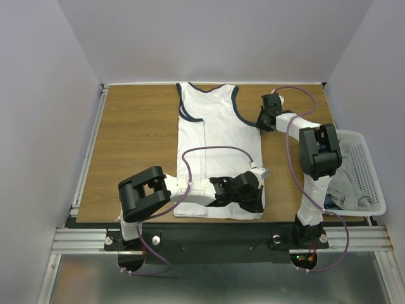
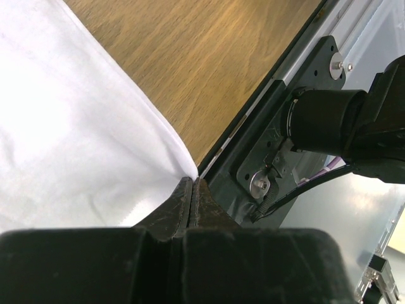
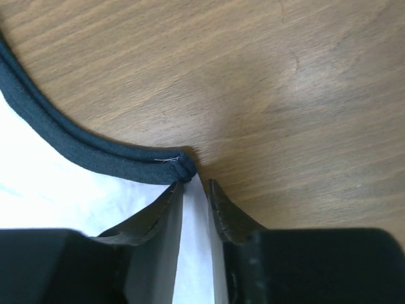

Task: Fold and stack the tank tops
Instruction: Fold the tank top

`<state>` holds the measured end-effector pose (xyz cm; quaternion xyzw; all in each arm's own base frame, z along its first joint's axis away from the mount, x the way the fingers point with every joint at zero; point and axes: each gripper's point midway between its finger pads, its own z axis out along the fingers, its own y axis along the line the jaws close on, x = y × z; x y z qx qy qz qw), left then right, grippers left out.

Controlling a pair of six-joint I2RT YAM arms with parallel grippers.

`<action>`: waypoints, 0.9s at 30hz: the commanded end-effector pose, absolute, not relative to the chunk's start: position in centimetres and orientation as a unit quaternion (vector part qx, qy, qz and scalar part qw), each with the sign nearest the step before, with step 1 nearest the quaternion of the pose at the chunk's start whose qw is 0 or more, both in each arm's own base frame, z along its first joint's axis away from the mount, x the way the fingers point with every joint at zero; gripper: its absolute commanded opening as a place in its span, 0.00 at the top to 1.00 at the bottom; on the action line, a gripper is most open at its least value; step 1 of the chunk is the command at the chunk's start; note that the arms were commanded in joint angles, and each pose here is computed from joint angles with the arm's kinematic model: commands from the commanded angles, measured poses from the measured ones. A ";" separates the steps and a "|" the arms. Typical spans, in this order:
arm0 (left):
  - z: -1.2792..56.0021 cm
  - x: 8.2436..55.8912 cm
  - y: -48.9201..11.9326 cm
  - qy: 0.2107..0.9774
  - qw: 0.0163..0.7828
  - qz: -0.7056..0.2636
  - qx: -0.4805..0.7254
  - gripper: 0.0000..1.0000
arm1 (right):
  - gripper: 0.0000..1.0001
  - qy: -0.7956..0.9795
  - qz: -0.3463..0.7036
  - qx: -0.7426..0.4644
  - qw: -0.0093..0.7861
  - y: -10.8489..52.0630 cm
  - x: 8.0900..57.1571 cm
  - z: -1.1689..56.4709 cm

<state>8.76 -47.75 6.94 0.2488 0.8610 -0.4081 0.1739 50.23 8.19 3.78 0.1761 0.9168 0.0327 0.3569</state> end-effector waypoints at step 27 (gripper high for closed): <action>12.0 10.0 -44.0 0.831 0.232 -0.478 0.166 1.00 | 1.00 0.868 0.094 0.208 0.440 9.7 52.3 12.4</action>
